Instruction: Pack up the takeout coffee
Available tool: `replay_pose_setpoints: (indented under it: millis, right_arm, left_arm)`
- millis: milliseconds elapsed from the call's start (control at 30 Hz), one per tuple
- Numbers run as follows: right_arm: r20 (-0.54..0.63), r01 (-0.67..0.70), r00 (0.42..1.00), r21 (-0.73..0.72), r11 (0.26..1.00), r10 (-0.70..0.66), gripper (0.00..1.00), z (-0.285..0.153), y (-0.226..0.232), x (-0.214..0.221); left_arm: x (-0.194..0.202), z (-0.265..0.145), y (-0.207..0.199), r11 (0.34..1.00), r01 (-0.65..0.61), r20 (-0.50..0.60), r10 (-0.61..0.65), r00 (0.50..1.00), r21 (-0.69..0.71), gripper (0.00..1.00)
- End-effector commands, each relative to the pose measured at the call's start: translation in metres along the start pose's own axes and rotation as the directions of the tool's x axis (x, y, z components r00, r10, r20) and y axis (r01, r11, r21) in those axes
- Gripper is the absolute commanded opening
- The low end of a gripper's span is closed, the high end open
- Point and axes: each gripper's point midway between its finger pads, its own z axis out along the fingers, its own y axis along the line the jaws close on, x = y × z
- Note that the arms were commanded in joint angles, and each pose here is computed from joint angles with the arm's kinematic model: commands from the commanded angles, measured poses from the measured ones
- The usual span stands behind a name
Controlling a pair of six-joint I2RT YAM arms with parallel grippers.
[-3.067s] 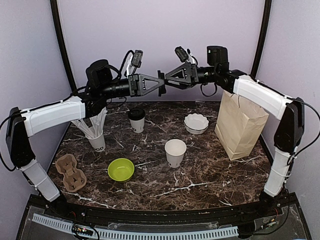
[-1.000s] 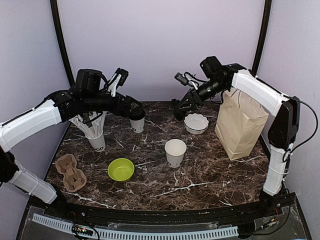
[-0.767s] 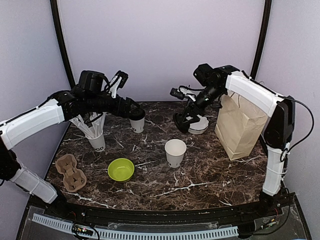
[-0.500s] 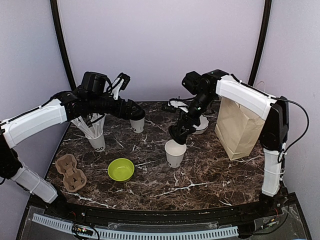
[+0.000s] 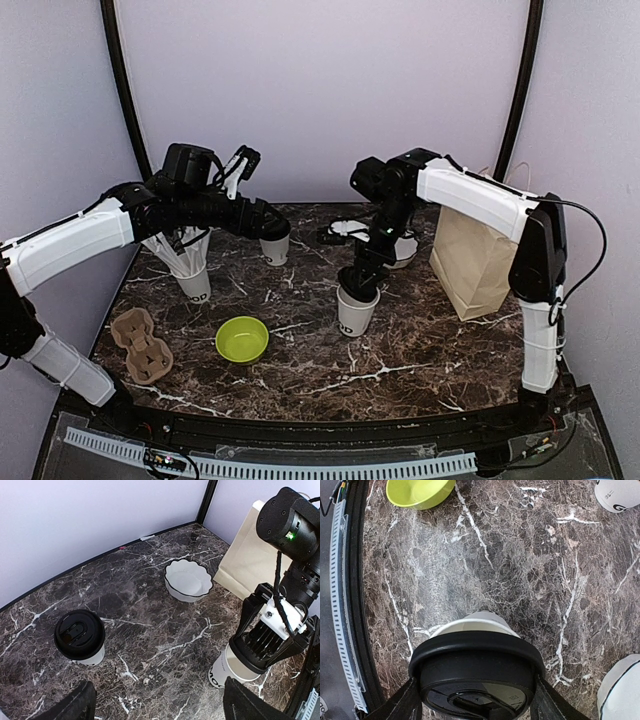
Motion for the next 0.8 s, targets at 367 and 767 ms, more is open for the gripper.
replay_pose_setpoints:
  millis: [367, 767]
  right_arm:
    - [-0.023, 0.08, 0.997, 0.08, 0.994, -0.078, 0.65, -0.019, 0.015, -0.008]
    - [-0.073, 0.072, 0.995, 0.074, 0.995, -0.067, 0.66, -0.008, 0.013, 0.002]
  left_arm:
    - [0.0, -0.001, -0.003, 1.0, 0.017, 0.001, -0.017, 1.0, 0.024, 0.9]
    - [0.001, -0.001, -0.005, 0.999, 0.023, -0.003, -0.023, 1.0, 0.032, 0.9]
